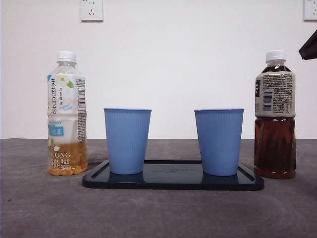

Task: Pour the drink into the cup

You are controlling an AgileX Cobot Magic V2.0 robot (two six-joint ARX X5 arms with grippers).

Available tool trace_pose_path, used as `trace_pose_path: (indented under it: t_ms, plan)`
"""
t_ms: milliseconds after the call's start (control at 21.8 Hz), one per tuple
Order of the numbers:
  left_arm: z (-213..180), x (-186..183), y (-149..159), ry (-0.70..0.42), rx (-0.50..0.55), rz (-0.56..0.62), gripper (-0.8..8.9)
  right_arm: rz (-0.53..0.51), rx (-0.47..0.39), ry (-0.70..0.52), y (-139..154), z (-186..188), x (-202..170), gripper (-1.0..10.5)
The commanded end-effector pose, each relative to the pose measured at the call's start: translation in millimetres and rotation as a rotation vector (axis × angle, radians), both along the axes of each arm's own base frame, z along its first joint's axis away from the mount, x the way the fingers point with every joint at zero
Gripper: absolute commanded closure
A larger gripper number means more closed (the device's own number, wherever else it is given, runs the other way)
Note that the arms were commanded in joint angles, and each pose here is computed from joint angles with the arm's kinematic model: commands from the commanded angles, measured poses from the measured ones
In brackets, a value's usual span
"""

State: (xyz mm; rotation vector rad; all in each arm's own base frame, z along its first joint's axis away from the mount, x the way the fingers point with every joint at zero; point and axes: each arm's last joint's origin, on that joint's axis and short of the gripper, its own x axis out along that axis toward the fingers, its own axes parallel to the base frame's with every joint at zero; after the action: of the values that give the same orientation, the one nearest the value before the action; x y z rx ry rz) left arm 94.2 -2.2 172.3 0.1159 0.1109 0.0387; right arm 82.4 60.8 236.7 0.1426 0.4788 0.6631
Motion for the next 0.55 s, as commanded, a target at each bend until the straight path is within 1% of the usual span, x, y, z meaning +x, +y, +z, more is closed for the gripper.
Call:
trace_pose_path:
  t_ms: [46, 321, 550]
  plan:
    - [-7.4, 0.0, 0.3, -0.001, 0.011, 0.001, 8.07, 0.001, 0.009, -0.011, 0.5, 3.3, -0.1, 9.4]
    - [-21.3, -0.5, 0.3, 0.099, 0.016, 0.000, 8.07, 0.001, 0.009, -0.011, 0.5, 3.4, -0.1, 9.4]
    - [-20.8, -0.4, 0.2, 0.095, 0.008, 0.000, 8.07, 0.001, 0.011, -0.014, 0.6, 3.6, 0.0, 9.4]
